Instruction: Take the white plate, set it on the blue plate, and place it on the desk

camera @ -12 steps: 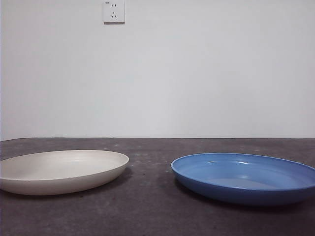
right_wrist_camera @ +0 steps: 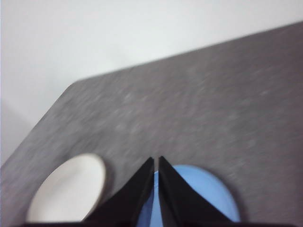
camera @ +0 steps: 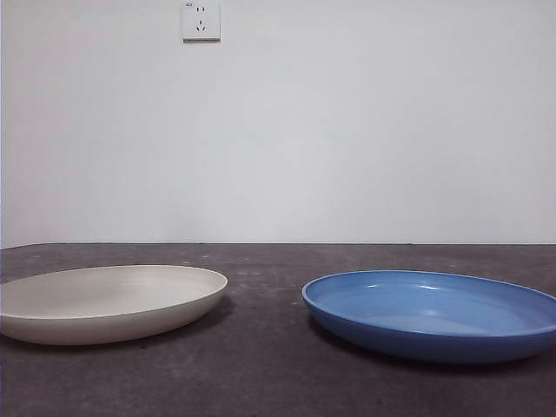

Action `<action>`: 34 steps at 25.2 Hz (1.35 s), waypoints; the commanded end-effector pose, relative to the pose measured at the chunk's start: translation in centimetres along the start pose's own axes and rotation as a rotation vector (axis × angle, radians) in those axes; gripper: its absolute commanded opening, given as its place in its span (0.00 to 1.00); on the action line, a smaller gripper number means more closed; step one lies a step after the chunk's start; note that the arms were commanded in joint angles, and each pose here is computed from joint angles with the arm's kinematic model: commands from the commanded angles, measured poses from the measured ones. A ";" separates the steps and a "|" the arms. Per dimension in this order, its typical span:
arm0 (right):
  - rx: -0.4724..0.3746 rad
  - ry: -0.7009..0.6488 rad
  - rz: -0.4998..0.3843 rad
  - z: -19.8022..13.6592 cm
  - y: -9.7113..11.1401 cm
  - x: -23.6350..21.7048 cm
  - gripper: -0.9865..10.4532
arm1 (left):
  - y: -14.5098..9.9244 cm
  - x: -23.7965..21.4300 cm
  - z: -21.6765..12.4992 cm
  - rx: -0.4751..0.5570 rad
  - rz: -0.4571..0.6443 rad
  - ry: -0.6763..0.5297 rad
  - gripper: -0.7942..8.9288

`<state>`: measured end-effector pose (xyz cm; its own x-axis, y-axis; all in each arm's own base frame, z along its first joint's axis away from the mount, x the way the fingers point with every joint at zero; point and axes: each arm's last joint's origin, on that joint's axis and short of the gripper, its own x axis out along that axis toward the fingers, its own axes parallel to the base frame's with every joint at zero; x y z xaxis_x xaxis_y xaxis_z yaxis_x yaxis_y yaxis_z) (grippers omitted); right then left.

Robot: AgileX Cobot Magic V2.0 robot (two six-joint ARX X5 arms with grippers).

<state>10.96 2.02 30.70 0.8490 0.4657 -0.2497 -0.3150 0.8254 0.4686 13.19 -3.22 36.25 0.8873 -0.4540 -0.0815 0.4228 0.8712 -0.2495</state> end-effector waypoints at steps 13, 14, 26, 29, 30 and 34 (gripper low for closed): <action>-0.253 0.146 0.228 5.2 4.8 0.1 0.10 | -4.3 0.1 1.4 0.096 -0.430 0.086 0.10; -0.256 0.155 0.242 5.3 5.0 0.0 0.10 | -4.4 0.1 1.3 0.095 -0.464 0.099 0.10; -0.257 0.175 0.263 5.3 5.1 -0.1 0.16 | -4.5 -0.2 0.3 0.072 -0.553 0.211 0.44; -0.257 0.173 0.261 5.3 5.1 -0.1 0.42 | -4.5 -0.2 0.3 0.072 -0.544 0.212 0.69; -0.258 0.172 0.257 5.3 5.0 -0.1 0.52 | -4.5 -0.2 0.3 0.072 -0.544 0.212 0.75; -0.258 0.172 0.256 5.3 5.0 -0.1 0.61 | -4.5 -0.2 0.3 0.064 -0.544 0.214 0.82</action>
<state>11.54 4.39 37.03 0.6475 0.6938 -0.3151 -0.6101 0.7198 0.3311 11.27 -6.92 37.11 0.4866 -0.8572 -0.1686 0.8159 0.5149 -0.2630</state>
